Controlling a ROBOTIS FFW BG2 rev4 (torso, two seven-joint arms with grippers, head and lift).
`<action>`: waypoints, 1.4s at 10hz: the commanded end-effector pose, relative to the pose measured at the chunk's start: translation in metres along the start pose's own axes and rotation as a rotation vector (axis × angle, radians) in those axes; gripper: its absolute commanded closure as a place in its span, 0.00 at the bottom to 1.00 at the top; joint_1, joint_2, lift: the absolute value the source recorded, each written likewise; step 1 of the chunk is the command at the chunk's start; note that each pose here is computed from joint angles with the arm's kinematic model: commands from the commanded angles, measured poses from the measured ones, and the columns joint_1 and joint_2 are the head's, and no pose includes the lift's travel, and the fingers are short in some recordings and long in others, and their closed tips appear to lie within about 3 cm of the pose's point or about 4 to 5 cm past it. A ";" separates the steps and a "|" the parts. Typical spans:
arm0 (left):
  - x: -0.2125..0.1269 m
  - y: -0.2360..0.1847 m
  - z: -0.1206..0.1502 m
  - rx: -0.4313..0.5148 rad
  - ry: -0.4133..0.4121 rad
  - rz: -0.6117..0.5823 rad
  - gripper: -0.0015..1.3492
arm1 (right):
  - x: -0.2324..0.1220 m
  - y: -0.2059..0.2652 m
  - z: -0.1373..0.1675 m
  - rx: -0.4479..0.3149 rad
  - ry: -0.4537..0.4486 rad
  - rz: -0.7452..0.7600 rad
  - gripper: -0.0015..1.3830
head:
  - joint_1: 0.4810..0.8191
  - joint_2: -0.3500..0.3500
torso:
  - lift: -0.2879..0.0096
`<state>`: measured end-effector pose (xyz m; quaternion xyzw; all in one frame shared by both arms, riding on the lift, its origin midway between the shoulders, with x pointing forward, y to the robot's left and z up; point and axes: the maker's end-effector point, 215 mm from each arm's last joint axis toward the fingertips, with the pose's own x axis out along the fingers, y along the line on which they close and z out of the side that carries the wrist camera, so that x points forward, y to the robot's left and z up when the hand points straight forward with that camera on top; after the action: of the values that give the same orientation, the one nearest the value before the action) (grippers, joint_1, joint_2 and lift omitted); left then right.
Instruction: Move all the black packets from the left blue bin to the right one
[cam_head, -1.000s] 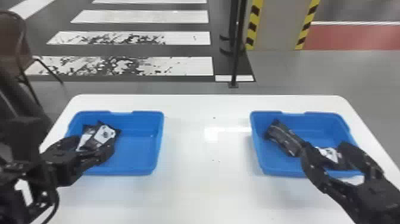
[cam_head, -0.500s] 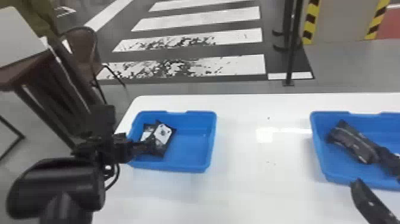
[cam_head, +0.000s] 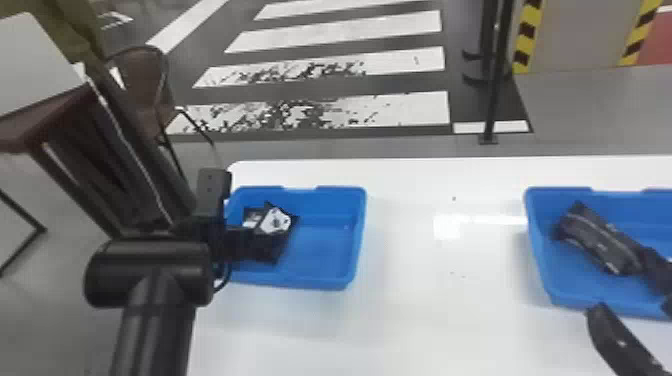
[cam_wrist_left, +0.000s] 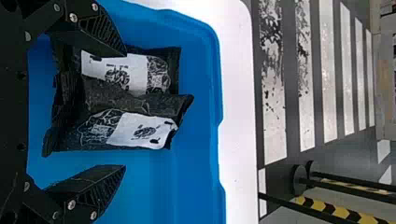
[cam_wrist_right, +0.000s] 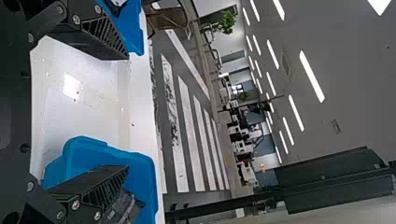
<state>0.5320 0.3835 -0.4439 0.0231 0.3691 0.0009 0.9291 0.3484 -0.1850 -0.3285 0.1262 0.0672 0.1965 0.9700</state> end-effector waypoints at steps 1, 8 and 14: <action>0.017 -0.012 -0.006 0.000 0.037 -0.035 0.18 | 0.002 0.001 -0.003 0.019 -0.002 0.004 0.15 | 0.63 0.86 | 0.50; 0.021 -0.018 -0.017 0.026 0.022 -0.065 0.89 | 0.001 0.001 -0.014 0.060 0.017 0.010 0.15 | 0.63 0.83 | 0.50; -0.104 -0.128 0.075 0.105 -0.390 -0.310 0.89 | 0.035 0.037 0.002 0.120 0.019 0.194 0.15 | 0.63 0.79 | 0.50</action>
<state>0.5119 0.2748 -0.3347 0.0270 0.1991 -0.1379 0.9699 0.3608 -0.1442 -0.3196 0.1800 0.0730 0.2778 0.9408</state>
